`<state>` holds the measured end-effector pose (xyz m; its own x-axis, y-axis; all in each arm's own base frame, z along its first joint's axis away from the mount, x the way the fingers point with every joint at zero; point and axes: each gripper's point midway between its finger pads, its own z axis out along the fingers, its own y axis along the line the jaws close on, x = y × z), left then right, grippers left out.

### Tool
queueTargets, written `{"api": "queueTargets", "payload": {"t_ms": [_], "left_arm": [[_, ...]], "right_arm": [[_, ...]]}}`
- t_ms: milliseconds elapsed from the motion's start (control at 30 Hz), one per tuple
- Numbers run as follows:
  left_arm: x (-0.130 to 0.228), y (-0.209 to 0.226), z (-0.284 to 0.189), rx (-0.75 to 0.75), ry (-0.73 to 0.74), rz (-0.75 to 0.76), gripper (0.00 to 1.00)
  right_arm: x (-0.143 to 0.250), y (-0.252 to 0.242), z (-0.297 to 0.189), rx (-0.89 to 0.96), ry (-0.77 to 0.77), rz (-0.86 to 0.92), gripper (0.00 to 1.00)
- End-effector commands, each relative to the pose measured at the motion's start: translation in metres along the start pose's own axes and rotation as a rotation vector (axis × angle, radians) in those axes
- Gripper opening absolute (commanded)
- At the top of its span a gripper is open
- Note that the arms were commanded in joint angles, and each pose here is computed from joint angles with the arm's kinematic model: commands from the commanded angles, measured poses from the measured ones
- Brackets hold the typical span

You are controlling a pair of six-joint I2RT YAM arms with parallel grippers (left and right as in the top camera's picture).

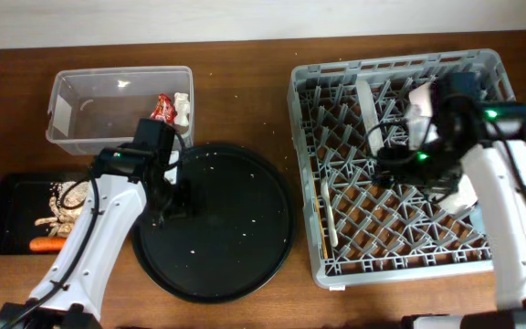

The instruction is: Sort waste into correct bins and load items into the dishwasher rack

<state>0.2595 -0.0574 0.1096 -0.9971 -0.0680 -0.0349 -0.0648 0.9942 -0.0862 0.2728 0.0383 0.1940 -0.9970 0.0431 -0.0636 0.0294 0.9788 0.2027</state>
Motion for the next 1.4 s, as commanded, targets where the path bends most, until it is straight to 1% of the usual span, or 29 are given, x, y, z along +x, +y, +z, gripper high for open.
{"api": "queueTargets", "payload": {"t_ms": [0, 67, 133, 167, 233, 267, 300, 333, 367, 400, 433, 467, 500, 567, 1100, 1200, 1233, 1267, 1300, 1367], "left_arm": [[0.017, 0.007, -0.015, 0.038, 0.096, 0.013, 0.98], [0.026, 0.026, -0.026, -0.008, 0.1, -0.03, 0.95], [0.029, 0.031, -0.041, -0.012, 0.03, -0.036, 0.94], [0.029, 0.032, -0.051, -0.015, -0.029, -0.031, 0.94], [0.032, 0.035, -0.082, -0.009, -0.3, -0.017, 0.94], [0.035, 0.035, -0.089, 0.002, -0.383, -0.012, 0.94], [0.041, 0.037, -0.098, 0.009, -0.503, -0.008, 0.95], [0.048, 0.037, -0.107, 0.03, -0.628, -0.005, 0.99], [0.054, 0.037, -0.113, 0.042, -0.706, 0.0, 0.99], [0.061, 0.037, -0.12, 0.054, -0.786, 0.004, 0.99], [0.064, 0.037, -0.125, 0.062, -0.833, 0.007, 0.99], [0.07, 0.037, -0.131, 0.07, -0.878, 0.01, 0.99], [0.071, 0.037, -0.138, 0.079, -0.917, 0.013, 0.99], [0.07, 0.036, -0.141, 0.081, -0.934, 0.014, 0.99], [0.072, 0.037, -0.138, 0.078, -0.917, 0.014, 0.99], [0.072, 0.037, -0.138, 0.078, -0.917, 0.013, 1.0], [0.072, 0.037, -0.138, 0.078, -0.917, 0.013, 0.99], [0.072, 0.037, -0.138, 0.078, -0.917, 0.014, 0.99], [0.072, 0.037, -0.138, 0.078, -0.917, 0.014, 0.99], [0.072, 0.037, -0.138, 0.078, -0.917, 0.014, 0.99]], "right_arm": [[0.002, 0.007, 0.001, 0.001, 0.019, -0.043, 0.9], [0.005, 0.008, -0.01, 0.002, -0.025, -0.05, 0.91], [0.009, 0.003, -0.025, 0.044, -0.089, -0.032, 0.94], [0.011, -0.003, -0.038, 0.082, -0.149, -0.015, 0.95], [0.015, 0.002, -0.067, 0.07, -0.345, -0.046, 0.98], [0.019, 0.003, -0.073, 0.064, -0.41, -0.056, 0.98], [0.029, 0.003, -0.08, 0.055, -0.517, -0.071, 0.99], [0.037, 0.0, -0.081, 0.063, -0.592, -0.078, 0.98], [0.051, -0.008, -0.08, 0.091, -0.671, -0.076, 0.98], [0.065, -0.013, -0.078, 0.107, -0.714, -0.074, 0.98], [0.073, -0.015, -0.076, 0.109, -0.735, -0.074, 0.98], [0.086, -0.017, -0.075, 0.103, -0.776, -0.077, 0.98], [0.093, -0.01, -0.075, 0.043, -0.8, -0.057, 0.98], [0.102, -0.002, -0.079, -0.005, -0.828, -0.073, 0.98], [0.102, -0.002, -0.08, -0.005, -0.831, -0.074, 0.98], [0.104, -0.012, -0.077, 0.05, -0.838, -0.067, 0.98], [0.103, -0.016, -0.076, 0.072, -0.861, -0.073, 0.98], [0.1, -0.016, -0.073, 0.091, -0.895, -0.13, 0.98], [0.093, -0.015, -0.072, 0.102, -0.97, -0.182, 0.98], [0.087, -0.016, -0.065, 0.102, -1.054, -0.199, 0.99]]}}
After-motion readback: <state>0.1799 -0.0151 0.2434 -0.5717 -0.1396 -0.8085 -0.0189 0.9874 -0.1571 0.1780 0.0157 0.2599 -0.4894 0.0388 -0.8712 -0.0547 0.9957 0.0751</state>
